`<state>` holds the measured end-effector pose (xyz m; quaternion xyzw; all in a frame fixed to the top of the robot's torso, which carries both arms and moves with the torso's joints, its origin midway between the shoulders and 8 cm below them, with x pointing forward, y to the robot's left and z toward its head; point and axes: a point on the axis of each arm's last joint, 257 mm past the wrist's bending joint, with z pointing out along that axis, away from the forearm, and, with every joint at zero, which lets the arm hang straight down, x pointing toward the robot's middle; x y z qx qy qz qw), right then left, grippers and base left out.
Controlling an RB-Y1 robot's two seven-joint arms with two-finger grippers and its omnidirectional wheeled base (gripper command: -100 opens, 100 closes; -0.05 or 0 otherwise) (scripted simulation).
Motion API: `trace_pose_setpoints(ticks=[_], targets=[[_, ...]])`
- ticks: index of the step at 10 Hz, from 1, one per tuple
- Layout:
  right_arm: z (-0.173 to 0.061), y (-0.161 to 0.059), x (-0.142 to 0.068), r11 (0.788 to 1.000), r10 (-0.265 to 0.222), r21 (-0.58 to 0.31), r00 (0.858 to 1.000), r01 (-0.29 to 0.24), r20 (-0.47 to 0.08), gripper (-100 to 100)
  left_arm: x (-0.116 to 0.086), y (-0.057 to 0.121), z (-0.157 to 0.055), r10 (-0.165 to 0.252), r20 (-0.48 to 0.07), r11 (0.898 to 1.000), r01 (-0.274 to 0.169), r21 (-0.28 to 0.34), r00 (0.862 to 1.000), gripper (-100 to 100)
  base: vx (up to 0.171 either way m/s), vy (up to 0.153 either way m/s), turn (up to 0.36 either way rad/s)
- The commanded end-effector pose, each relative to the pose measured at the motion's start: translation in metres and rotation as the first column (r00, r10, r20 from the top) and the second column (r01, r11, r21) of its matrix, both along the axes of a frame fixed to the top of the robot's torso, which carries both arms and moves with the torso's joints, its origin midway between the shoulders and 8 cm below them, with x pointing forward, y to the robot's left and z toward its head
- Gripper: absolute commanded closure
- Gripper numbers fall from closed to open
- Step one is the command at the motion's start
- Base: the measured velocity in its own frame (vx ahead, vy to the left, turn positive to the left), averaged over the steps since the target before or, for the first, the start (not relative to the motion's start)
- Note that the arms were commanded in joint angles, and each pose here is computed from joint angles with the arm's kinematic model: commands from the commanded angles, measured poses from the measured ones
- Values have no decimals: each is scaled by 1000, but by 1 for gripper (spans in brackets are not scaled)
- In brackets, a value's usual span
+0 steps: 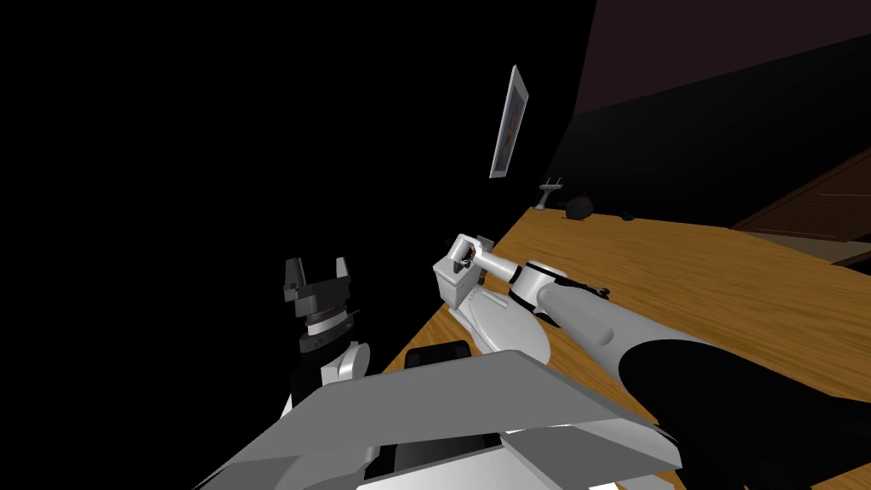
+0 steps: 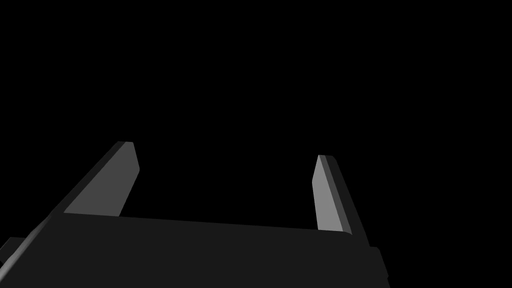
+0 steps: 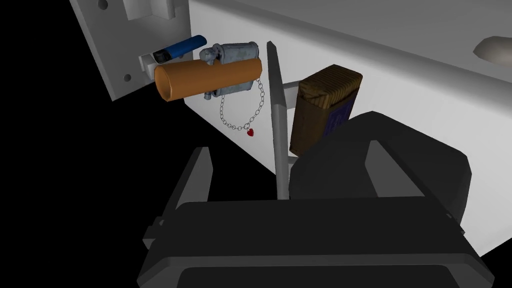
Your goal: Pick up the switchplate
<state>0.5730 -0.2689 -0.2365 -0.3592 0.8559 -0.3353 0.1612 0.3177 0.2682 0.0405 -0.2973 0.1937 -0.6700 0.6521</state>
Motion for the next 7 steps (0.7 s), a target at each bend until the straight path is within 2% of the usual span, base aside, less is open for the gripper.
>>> trace_pose_setpoints(ticks=[1, 2, 3, 4, 5, 7], targets=[[0, 0, 0, 1000, 0, 0, 1000, 0, 0, -100, 0, 0, 0, 0, 0, 1000, 0, 0, 1000, 0, 19, 0, 9], [0, -1, 0, 1000, 1, -4, 1000, -1, -3, 0, 0, 0, 0, 0, 0, 1000, 0, 0, 1000, 0, 0, 0, 0], [-12, -5, -1, 1000, -4, -3, 1000, 4, 3, -100, 0, 0, 0, 0, 0, 1000, 0, 0, 1000, 0, 35, -39, 39], [-7, -2, 0, 1000, -3, -5, 1000, 3, -2, -100, 0, 0, 0, 0, 0, 1000, 0, 0, 1000, 0, 21, -26, 14], [-8, -2, 0, 1000, -2, -4, 1000, 2, 0, 100, 0, 0, 0, 0, 0, 1000, 0, 0, 1000, 0, 0, 0, 0], [-8, -2, 0, 1000, -2, -4, 1000, 2, 0, 100, 0, 0, 0, 0, 0, 1000, 0, 0, 1000, 0, 0, 0, 0]])
